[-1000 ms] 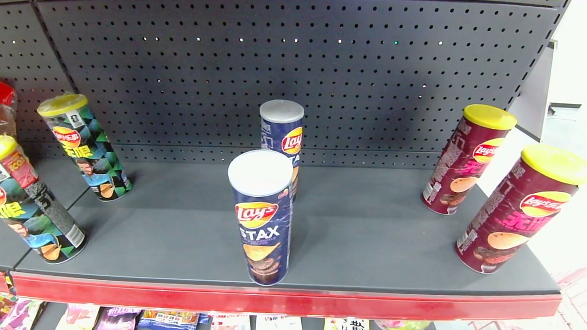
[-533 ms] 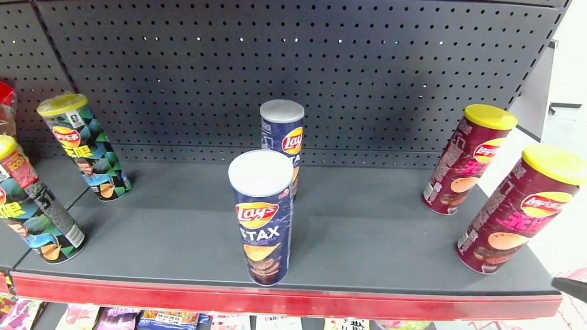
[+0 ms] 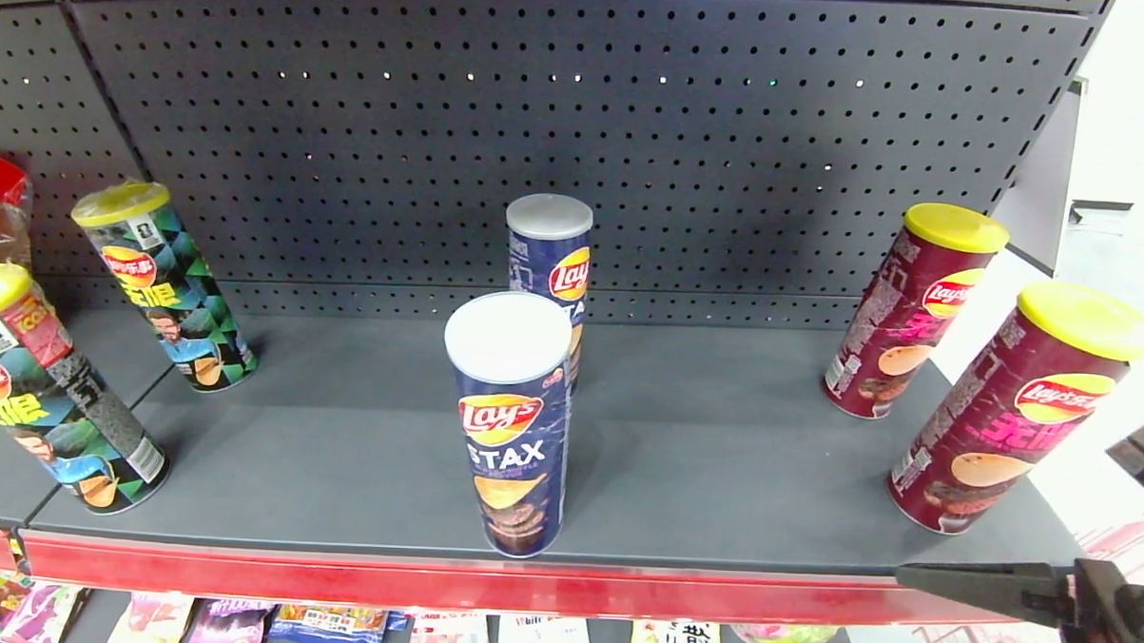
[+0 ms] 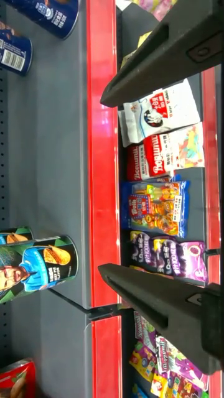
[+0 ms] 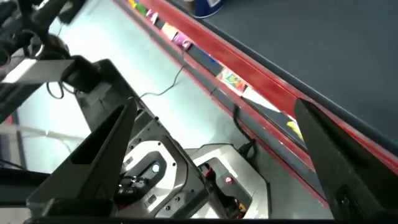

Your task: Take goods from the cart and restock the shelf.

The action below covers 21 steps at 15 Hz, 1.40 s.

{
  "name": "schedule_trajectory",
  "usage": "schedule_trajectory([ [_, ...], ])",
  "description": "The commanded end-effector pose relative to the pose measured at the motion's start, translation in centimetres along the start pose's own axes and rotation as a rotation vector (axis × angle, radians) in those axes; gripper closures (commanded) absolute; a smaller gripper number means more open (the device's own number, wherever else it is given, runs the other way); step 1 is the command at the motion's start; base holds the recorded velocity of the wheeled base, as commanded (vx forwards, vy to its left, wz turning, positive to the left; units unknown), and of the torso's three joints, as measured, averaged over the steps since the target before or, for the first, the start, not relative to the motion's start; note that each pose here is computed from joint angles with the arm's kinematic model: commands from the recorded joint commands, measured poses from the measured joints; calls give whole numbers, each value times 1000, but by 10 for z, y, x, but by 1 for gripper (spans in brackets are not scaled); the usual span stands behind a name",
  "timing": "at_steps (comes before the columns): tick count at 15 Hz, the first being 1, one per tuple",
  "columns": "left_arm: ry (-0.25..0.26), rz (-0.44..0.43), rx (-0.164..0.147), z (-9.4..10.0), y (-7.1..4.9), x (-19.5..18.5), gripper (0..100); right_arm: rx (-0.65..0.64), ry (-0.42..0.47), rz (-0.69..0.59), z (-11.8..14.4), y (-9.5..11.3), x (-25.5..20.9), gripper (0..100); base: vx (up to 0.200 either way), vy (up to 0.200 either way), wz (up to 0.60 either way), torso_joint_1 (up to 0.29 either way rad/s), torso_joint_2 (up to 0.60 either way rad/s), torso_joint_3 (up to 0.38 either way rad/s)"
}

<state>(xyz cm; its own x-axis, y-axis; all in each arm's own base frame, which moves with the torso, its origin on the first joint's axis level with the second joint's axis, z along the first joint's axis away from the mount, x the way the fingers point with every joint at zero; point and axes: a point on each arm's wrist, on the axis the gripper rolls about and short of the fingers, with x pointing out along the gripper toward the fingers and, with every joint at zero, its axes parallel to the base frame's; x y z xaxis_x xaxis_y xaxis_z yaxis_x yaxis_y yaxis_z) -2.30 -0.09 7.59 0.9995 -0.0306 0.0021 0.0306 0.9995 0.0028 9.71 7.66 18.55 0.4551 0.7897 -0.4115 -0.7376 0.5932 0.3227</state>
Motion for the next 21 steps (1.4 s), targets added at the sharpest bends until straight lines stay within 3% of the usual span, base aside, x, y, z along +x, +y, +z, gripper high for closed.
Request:
schedule_trajectory([
  [1, 2, 0, 0, 0, 0, 0, 0, 5, 81, -5, 2, -8, 33, 0, 0, 0, 0, 0, 0, 0],
  [5, 2, 0, -1, 0, 0, 0, 0, -15, 127, -12, 6, -9, 69, 0, 0, 0, 0, 0, 0, 0],
  [12, 1, 0, 0, 0, 0, 0, 0, -16, 120, -28, 35, -20, 120, 0, 0, 0, 0, 0, 0, 0],
  [21, 1, 0, 0, 0, 0, 0, 0, -15, 139, -71, 46, -28, 158, 0, 0, 0, 0, 0, 0, 0],
])
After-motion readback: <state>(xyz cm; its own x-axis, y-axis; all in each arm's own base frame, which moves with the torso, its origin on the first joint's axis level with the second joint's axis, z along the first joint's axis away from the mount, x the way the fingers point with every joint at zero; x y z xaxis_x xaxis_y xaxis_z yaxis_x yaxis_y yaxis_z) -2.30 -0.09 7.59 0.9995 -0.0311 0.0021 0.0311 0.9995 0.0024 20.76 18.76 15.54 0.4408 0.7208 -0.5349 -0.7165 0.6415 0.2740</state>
